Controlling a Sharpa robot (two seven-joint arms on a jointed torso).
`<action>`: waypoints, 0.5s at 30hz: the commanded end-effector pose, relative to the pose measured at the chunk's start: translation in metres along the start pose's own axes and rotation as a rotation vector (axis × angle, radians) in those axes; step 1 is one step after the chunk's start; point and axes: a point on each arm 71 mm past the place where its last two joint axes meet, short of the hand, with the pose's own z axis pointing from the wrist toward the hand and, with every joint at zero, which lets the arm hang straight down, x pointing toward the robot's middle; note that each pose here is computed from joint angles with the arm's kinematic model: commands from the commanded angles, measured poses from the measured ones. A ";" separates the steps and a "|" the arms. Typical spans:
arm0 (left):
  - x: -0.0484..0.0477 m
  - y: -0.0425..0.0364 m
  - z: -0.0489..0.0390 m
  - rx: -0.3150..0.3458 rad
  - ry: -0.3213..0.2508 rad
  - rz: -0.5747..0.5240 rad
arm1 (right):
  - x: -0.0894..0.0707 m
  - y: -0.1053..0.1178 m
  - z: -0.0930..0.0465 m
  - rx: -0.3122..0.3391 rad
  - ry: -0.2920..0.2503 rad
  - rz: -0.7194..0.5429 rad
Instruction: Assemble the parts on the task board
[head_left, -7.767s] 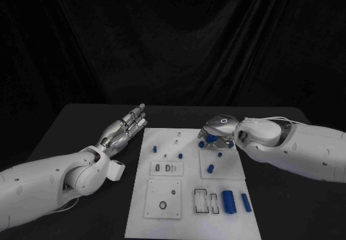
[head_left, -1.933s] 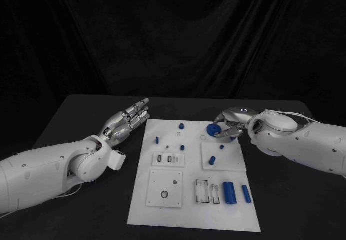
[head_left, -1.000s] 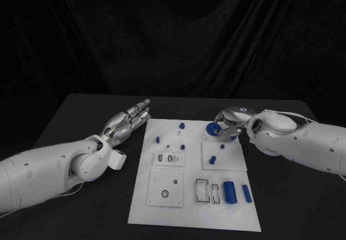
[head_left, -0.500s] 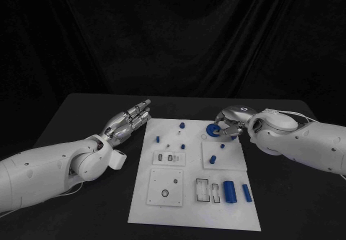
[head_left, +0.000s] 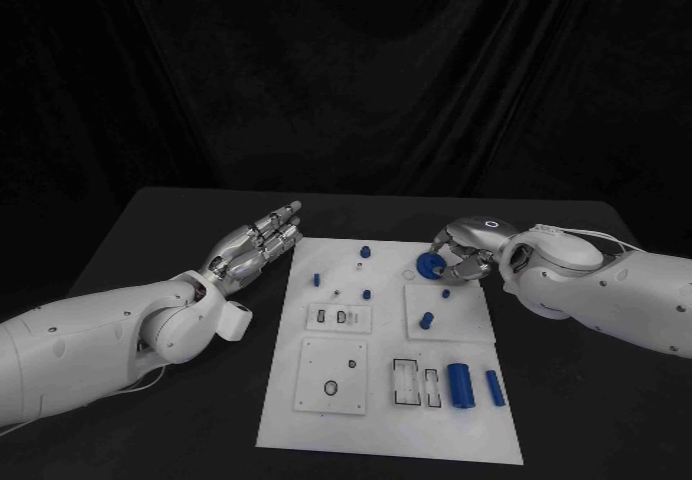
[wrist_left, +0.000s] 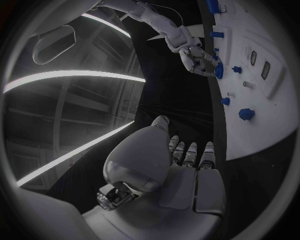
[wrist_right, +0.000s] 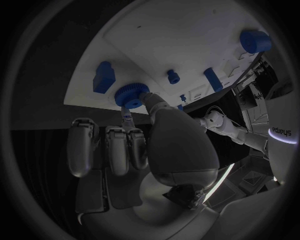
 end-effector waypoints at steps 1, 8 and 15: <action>0.0019 -0.0005 -0.0002 0.009 0.010 -0.008 | -0.006 0.005 -0.002 -0.001 -0.015 -0.007; 0.0024 -0.0004 0.0002 0.008 0.011 -0.008 | -0.026 0.027 0.001 -0.050 -0.045 -0.010; 0.0037 0.0002 0.0018 0.007 0.015 -0.010 | -0.031 0.055 0.015 -0.120 -0.033 -0.016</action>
